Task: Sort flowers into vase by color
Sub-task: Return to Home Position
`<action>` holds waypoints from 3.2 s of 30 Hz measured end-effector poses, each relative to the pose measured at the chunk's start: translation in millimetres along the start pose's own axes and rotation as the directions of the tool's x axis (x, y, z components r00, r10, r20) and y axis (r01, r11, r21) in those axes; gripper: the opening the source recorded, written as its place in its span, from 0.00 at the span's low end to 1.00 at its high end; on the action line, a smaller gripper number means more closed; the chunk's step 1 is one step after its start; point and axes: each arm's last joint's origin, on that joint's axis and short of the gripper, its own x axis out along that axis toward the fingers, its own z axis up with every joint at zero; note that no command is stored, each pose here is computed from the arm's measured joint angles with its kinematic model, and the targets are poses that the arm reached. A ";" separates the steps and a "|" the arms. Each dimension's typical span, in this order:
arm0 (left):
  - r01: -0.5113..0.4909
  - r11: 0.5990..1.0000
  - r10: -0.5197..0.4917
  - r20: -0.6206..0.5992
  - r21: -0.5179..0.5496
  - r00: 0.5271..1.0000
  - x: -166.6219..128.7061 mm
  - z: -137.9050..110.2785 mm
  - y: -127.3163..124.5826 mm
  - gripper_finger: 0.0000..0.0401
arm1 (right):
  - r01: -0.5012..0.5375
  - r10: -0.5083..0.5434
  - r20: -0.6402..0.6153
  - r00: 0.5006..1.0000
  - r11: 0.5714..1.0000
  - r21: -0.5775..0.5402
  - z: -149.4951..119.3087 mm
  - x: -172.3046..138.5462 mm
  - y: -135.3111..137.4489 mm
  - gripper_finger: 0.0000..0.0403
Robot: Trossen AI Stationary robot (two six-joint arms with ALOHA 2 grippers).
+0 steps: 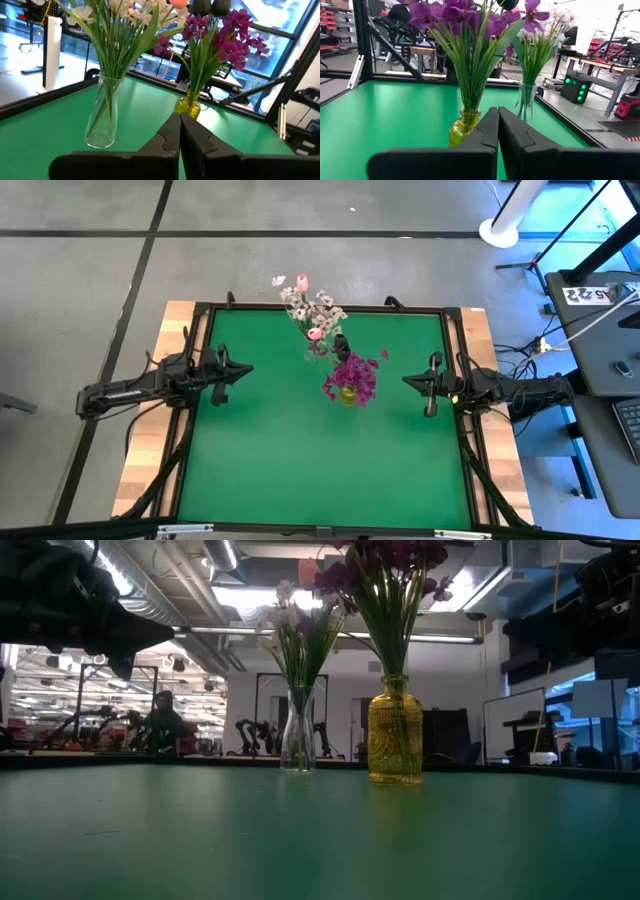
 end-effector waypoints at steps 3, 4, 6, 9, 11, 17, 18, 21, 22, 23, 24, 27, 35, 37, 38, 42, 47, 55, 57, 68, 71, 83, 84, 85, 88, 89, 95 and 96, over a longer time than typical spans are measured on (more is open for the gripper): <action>-0.006 0.999 0.006 0.001 -0.049 1.000 0.0 0.0 0.2 0.00 | -0.002 0.001 -0.010 1.000 1.000 -0.017 -0.9 0.6 0.2 0.04; -0.007 0.998 0.007 0.001 -0.056 1.000 0.0 0.0 0.2 0.00 | -0.002 0.002 -0.015 1.000 1.000 -0.020 -1.4 0.9 0.4 0.04; -0.007 0.998 0.007 0.001 -0.056 1.000 0.0 0.0 0.2 0.00 | -0.003 0.003 -0.020 1.000 1.000 -0.026 -1.8 1.1 0.5 0.04; -0.007 0.998 0.007 0.001 -0.058 1.000 0.0 0.0 0.2 0.00 | -0.004 0.004 -0.026 1.000 1.000 -0.028 -2.4 1.5 0.7 0.04; -0.007 0.998 0.007 0.001 -0.058 1.000 0.0 0.0 0.2 0.00 | -0.004 0.004 -0.026 1.000 1.000 -0.028 -2.4 1.5 0.7 0.05; -0.007 0.998 0.007 0.001 -0.058 1.000 0.0 0.0 0.2 0.00 | -0.004 0.003 -0.024 1.000 1.000 -0.028 -2.2 1.5 0.6 0.05; -0.007 0.998 0.007 0.001 -0.058 1.000 0.0 0.0 0.2 0.00 | -0.004 0.003 -0.024 1.000 1.000 -0.028 -2.2 1.5 0.6 0.05; -0.007 0.998 0.007 0.001 -0.058 1.000 0.0 0.0 0.2 0.00 | -0.004 0.003 -0.024 1.000 1.000 -0.028 -2.3 1.5 0.6 0.05; -0.007 0.998 0.007 0.002 -0.058 1.000 0.0 0.0 0.2 0.00 | -0.004 0.003 -0.024 1.000 1.000 -0.028 -2.3 1.5 0.6 0.05; -0.007 0.998 0.007 0.001 -0.058 1.000 0.0 0.0 0.2 0.00 | -0.004 0.003 -0.024 1.000 1.000 -0.028 -2.3 1.5 0.6 0.05; -0.007 0.998 0.007 0.001 -0.058 1.000 0.0 0.0 0.2 0.00 | -0.004 0.003 -0.024 1.000 1.000 -0.028 -2.3 1.5 0.6 0.05; -0.007 0.998 0.007 0.001 -0.058 1.000 0.0 0.0 0.2 0.00 | -0.004 0.003 -0.024 1.000 1.000 -0.028 -2.3 1.5 0.6 0.05; -0.008 0.998 0.008 0.001 -0.058 1.000 0.0 0.0 0.2 0.00 | -0.004 0.003 -0.024 1.000 1.000 -0.028 -2.2 1.5 0.6 0.05; -0.008 0.998 0.008 0.001 -0.058 1.000 0.0 0.0 0.2 0.00 | -0.004 0.003 -0.024 1.000 1.000 -0.028 -2.2 1.5 0.6 0.05; -0.008 0.998 0.008 0.001 -0.058 1.000 0.0 0.0 0.2 0.00 | -0.004 0.003 -0.024 1.000 1.000 -0.028 -2.2 1.5 0.6 0.05; -0.008 0.998 0.008 0.001 -0.058 1.000 0.0 0.0 0.2 0.00 | -0.004 0.003 -0.024 1.000 1.000 -0.028 -2.2 1.5 0.6 0.05; -0.008 0.998 0.008 0.002 -0.058 1.000 0.0 0.0 0.2 0.00 | -0.004 0.003 -0.024 1.000 1.000 -0.028 -2.2 1.5 0.6 0.05; -0.008 0.998 0.008 0.002 -0.058 1.000 0.0 0.0 0.2 0.00 | -0.004 0.003 -0.024 1.000 1.000 -0.028 -2.2 1.5 0.6 0.05; -0.008 0.998 0.008 0.002 -0.058 1.000 0.0 0.0 0.2 0.00 | -0.004 0.003 -0.023 1.000 1.000 -0.028 -2.2 1.5 0.6 0.05; -0.008 0.998 0.008 0.002 -0.058 1.000 0.0 0.0 0.2 0.00 | -0.004 0.003 -0.023 1.000 1.000 -0.028 -2.2 1.5 0.6 0.05; -0.008 0.998 0.008 0.002 -0.058 1.000 0.0 0.0 0.3 0.00 | -0.004 0.003 -0.023 1.000 1.000 -0.028 -2.2 1.5 0.6 0.05; -0.008 0.998 0.008 0.002 -0.058 1.000 0.0 0.0 0.3 0.00 | -0.004 0.003 -0.023 1.000 1.000 -0.028 -2.2 1.5 0.6 0.05; -0.008 0.998 0.008 0.002 -0.058 1.000 0.0 0.0 0.3 0.00 | -0.004 0.003 -0.023 1.000 1.000 -0.028 -2.2 1.5 0.6 0.05; -0.008 0.998 0.008 0.002 -0.058 1.000 0.0 0.0 0.2 0.00 | -0.004 0.003 -0.023 1.000 1.000 -0.028 -2.2 1.5 0.6 0.05; -0.008 0.998 0.008 0.002 -0.058 1.000 0.0 0.0 0.3 0.00 | -0.004 0.003 -0.023 1.000 1.000 -0.028 -2.2 1.5 0.6 0.05; -0.008 0.998 0.008 0.001 -0.058 1.000 0.0 0.0 0.3 0.00 | -0.004 0.003 -0.023 1.000 1.000 -0.028 -2.2 1.5 0.6 0.05; -0.008 0.998 0.008 0.002 -0.058 1.000 0.0 0.0 0.3 0.00 | -0.004 0.003 -0.023 1.000 1.000 -0.028 -2.2 1.5 0.6 0.05; -0.008 0.998 0.008 0.002 -0.058 1.000 0.0 0.0 0.2 0.00 | -0.004 0.003 -0.023 1.000 1.000 -0.028 -2.2 1.5 0.6 0.05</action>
